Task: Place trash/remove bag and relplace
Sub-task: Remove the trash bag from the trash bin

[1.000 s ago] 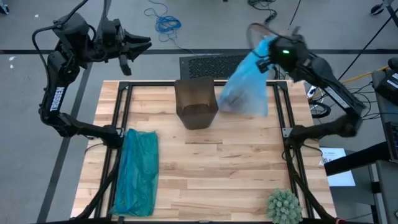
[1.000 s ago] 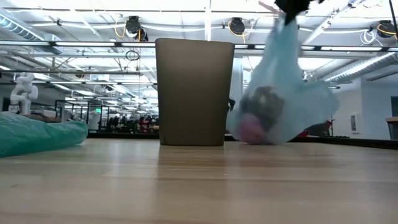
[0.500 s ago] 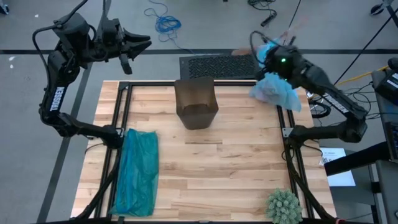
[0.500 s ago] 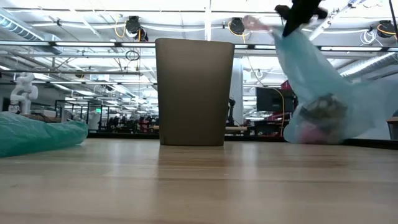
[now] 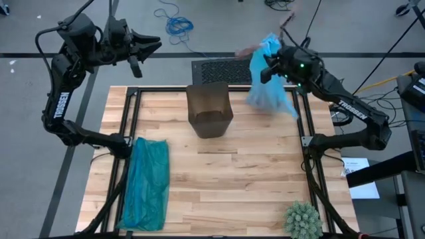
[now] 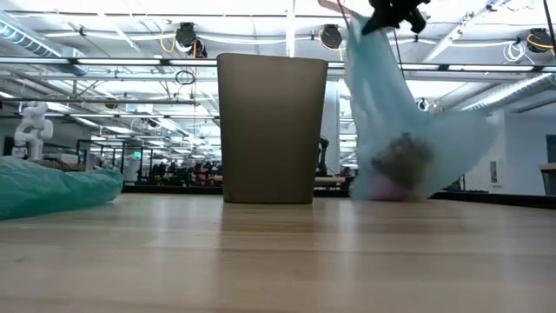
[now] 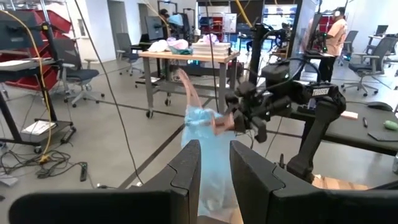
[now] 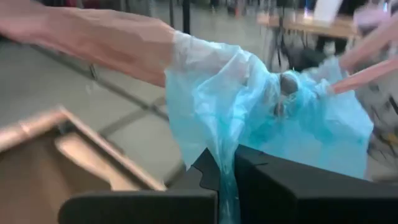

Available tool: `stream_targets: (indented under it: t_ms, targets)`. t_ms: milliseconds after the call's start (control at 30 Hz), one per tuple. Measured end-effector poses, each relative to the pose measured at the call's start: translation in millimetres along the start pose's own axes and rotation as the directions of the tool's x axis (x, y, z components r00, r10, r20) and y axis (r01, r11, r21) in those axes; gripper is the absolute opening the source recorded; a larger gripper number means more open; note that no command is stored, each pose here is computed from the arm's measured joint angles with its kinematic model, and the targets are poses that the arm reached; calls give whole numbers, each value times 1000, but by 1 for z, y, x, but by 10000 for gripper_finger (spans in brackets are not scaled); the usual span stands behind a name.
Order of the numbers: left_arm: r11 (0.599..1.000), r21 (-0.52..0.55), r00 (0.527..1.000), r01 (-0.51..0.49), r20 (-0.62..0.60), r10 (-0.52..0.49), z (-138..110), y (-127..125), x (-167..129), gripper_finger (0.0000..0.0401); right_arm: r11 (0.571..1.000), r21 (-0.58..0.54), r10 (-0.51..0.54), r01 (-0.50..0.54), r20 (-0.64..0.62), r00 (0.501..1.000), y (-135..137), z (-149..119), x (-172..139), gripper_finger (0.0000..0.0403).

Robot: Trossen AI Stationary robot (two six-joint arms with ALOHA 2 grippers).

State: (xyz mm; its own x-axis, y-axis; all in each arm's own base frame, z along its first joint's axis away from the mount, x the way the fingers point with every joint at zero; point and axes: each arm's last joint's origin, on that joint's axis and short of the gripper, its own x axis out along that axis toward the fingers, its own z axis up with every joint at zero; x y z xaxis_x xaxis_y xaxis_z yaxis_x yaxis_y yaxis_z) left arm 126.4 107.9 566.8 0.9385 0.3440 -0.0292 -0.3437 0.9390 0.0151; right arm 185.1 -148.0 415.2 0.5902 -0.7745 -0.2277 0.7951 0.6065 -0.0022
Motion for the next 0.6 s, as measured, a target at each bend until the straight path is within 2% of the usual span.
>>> stream_targets:
  t_ms: [133, 233, 400, 600]
  targets:
    - [1000, 0, 1000, 0, -1, 0, 0, 0, 1, 83, 998, -26, -60, 57, -157, 986, -6, -17, 7, 0]
    - [1000, 0, 1000, 0, -2, 0, 0, 0, 1, 83, 995, -41, -95, 89, -217, 971, -7, -34, 13, 0]
    - [1000, -1, 1000, 0, -4, 0, 0, 0, 1, 83, 992, 19, -107, 121, -342, 934, -7, -80, 26, 0]
    - [1000, -18, 1000, 0, -4, 0, 0, 0, 1, 83, 985, 76, -109, 153, -404, 908, -4, -119, 33, 0]
